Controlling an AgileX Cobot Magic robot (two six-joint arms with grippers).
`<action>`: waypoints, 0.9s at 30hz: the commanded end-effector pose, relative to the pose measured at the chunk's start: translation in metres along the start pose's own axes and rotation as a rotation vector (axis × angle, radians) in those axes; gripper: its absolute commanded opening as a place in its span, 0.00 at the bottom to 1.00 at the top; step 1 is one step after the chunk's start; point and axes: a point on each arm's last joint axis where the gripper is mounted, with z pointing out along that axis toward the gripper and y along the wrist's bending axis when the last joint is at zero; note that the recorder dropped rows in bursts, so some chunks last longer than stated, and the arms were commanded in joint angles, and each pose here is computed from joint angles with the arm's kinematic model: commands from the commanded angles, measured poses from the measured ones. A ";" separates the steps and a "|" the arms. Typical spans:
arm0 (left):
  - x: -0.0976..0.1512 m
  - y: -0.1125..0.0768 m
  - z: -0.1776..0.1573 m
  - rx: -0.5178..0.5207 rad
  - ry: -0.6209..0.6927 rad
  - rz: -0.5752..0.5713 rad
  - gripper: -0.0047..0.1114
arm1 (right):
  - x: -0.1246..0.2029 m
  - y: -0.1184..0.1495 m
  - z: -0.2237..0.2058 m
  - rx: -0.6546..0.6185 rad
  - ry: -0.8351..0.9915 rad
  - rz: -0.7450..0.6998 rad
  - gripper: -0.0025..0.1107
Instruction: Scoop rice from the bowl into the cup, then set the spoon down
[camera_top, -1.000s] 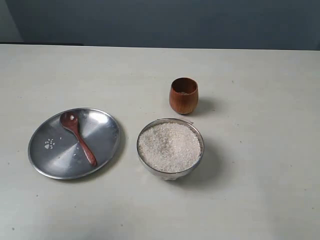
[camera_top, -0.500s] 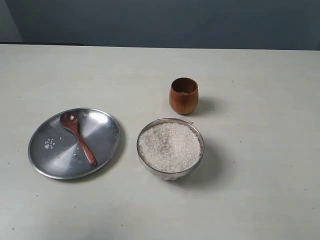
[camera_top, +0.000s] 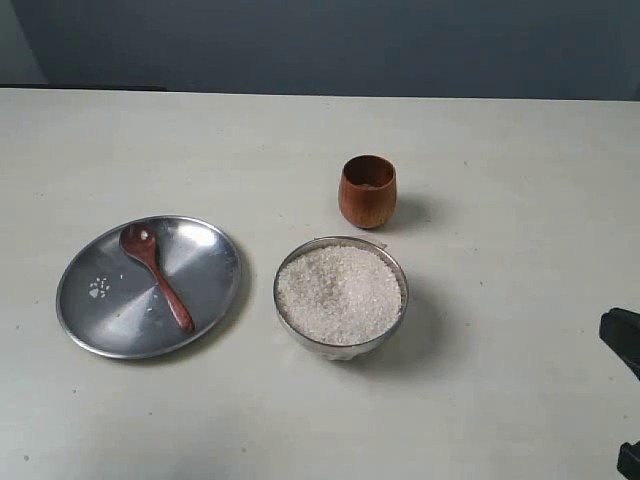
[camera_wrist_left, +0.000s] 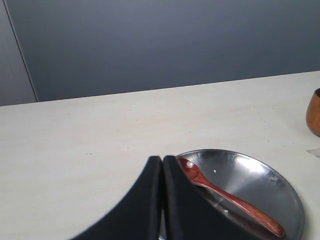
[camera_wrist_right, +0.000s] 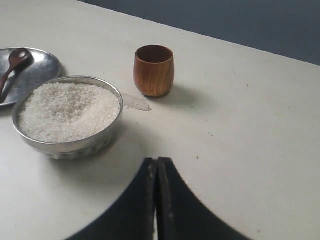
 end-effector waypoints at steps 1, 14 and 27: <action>0.001 0.000 0.000 0.006 -0.006 -0.006 0.04 | 0.010 0.000 0.005 0.009 -0.032 0.004 0.02; 0.001 0.000 0.000 0.006 -0.006 -0.006 0.04 | 0.017 -0.006 -0.001 0.111 -0.213 0.086 0.02; 0.001 0.000 0.000 0.006 -0.006 -0.006 0.04 | 0.027 -0.017 -0.007 0.334 -0.164 0.156 0.02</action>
